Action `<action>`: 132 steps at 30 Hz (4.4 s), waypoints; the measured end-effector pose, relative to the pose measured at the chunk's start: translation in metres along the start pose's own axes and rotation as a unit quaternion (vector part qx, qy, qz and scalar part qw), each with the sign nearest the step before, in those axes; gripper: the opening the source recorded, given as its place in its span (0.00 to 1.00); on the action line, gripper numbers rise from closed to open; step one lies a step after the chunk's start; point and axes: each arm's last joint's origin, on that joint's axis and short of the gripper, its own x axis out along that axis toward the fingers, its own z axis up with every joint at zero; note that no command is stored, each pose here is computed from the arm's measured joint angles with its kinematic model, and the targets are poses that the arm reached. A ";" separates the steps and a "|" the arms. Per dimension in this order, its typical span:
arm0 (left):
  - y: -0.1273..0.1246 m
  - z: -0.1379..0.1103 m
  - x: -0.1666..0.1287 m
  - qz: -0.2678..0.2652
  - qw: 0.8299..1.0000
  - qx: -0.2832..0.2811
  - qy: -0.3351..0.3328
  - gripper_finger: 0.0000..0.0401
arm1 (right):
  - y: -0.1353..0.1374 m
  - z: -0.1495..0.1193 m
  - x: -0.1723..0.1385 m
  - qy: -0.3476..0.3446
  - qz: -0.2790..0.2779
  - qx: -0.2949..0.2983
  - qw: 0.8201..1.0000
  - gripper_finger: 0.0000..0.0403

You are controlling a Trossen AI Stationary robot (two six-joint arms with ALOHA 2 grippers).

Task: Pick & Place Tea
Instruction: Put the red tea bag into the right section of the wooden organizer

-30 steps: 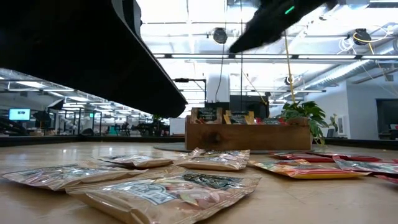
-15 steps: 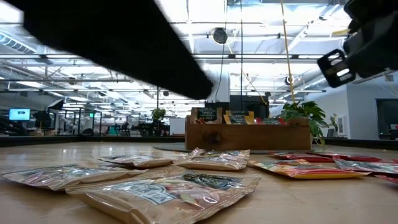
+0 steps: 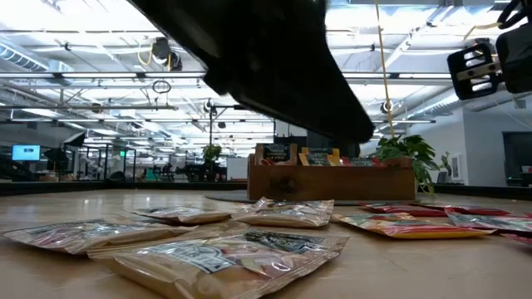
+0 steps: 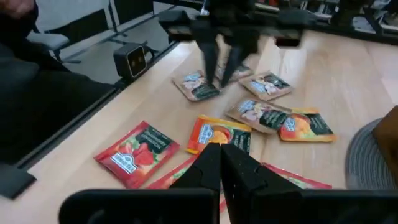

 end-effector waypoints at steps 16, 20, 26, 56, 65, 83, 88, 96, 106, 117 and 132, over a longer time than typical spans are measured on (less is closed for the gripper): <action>0.020 -0.004 0.006 0.016 0.998 -0.038 0.051 0.17 | -0.008 -0.008 0.010 0.029 -0.085 -0.031 0.996 0.00; 0.017 -0.005 0.002 0.077 0.996 -0.007 0.033 0.17 | -0.007 -0.012 0.014 0.038 -0.084 -0.039 0.995 0.00; 0.018 0.000 -0.003 0.126 0.992 -0.012 0.006 0.17 | -0.005 -0.015 0.019 0.038 -0.068 -0.038 0.996 0.00; 0.029 0.023 0.005 0.067 0.995 -0.035 -0.063 0.17 | 0.005 -0.026 0.041 0.030 0.020 -0.014 0.999 0.00; 0.043 0.034 0.004 0.125 0.985 -0.063 -0.099 0.17 | 0.006 -0.023 0.043 0.033 0.020 -0.007 0.999 0.01; 0.087 0.037 0.033 0.007 0.963 -0.259 -0.080 0.19 | 0.001 -0.033 0.045 0.066 -0.032 -0.007 0.997 0.01; 0.080 0.038 0.033 -0.028 0.966 -0.243 -0.086 0.31 | 0.003 -0.026 0.053 0.100 -0.048 -0.004 0.994 0.01; 0.084 0.032 0.035 -0.019 0.962 -0.267 -0.053 0.56 | -0.004 -0.024 0.044 0.220 -0.166 0.025 0.961 0.01; 0.081 0.026 0.042 -0.031 0.954 -0.293 -0.048 0.63 | -0.007 -0.027 0.036 0.236 -0.211 0.079 0.945 0.01; 0.098 0.022 0.059 -0.033 0.953 -0.296 -0.064 0.63 | -0.001 -0.031 0.033 0.255 -0.188 0.101 0.943 0.01; 0.101 0.018 0.060 -0.024 0.957 -0.286 -0.046 0.63 | -0.002 -0.041 0.050 0.264 -0.173 0.103 0.943 0.01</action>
